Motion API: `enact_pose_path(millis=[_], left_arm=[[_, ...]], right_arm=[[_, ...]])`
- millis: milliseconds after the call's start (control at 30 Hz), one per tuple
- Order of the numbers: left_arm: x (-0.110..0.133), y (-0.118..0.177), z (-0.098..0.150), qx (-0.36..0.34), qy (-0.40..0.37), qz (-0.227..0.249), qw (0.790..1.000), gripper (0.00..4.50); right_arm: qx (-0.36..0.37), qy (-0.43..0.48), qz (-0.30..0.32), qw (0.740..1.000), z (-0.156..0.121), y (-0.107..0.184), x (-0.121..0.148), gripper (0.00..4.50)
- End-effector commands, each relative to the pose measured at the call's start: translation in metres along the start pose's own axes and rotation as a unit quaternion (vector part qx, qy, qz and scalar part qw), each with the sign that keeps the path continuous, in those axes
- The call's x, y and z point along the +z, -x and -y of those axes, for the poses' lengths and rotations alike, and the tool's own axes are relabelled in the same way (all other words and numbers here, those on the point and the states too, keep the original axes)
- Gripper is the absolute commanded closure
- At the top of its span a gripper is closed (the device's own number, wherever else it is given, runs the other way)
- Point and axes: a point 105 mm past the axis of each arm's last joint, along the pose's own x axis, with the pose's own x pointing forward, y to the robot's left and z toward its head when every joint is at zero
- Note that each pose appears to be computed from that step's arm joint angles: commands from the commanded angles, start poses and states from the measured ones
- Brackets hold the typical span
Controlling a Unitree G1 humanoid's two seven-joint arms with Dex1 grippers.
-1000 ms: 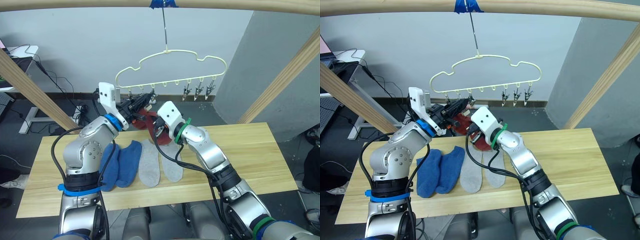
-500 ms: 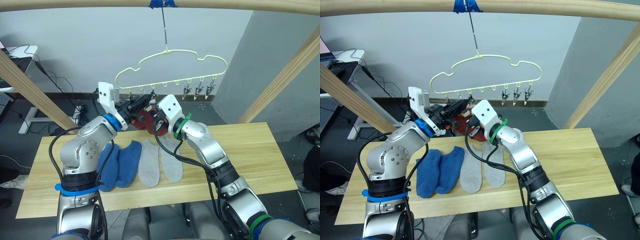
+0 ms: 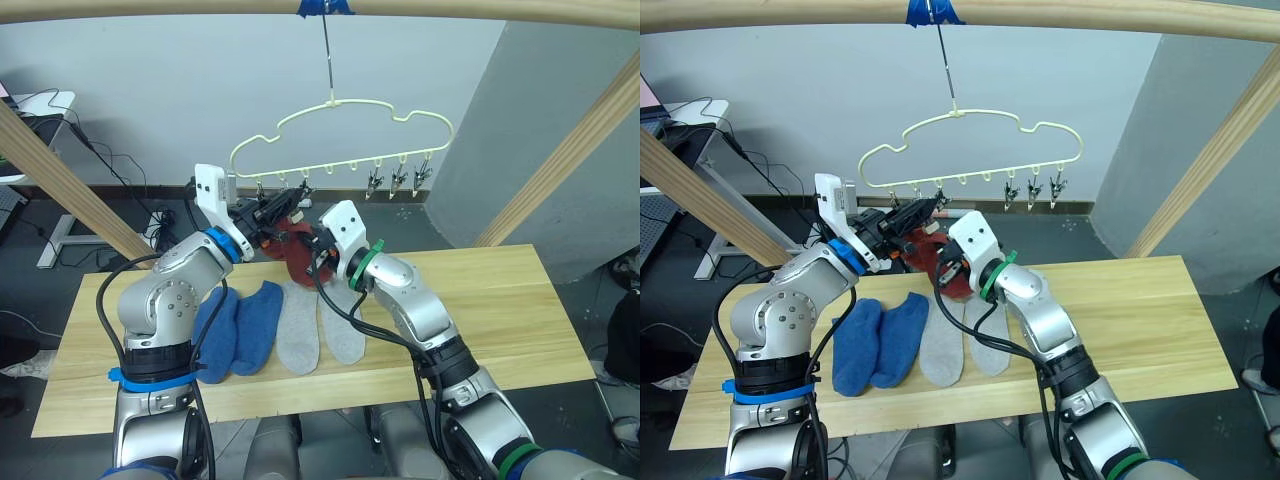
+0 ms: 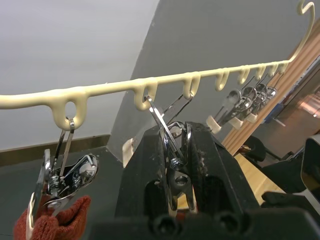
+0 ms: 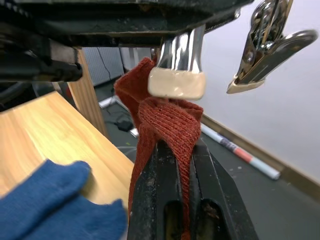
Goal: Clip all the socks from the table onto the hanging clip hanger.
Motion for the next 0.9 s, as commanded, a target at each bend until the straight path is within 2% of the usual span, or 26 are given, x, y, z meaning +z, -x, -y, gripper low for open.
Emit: enact_pose_path(millis=[33,433,900], left_arm=[[0.018,0.0,0.009,-0.019,-0.018,0.025,0.999,4.22],[0.017,0.001,0.009,-0.019,-0.017,0.021,0.999,4.22],[0.014,0.001,0.01,-0.021,-0.011,0.017,1.0,4.22]], right_arm=[[0.002,-0.02,0.051,0.999,-0.008,0.002,0.019,4.5],[-0.025,-0.065,0.092,0.993,-0.006,-0.002,0.027,4.5],[-0.024,-0.073,0.103,0.992,-0.008,-0.01,0.032,4.5]])
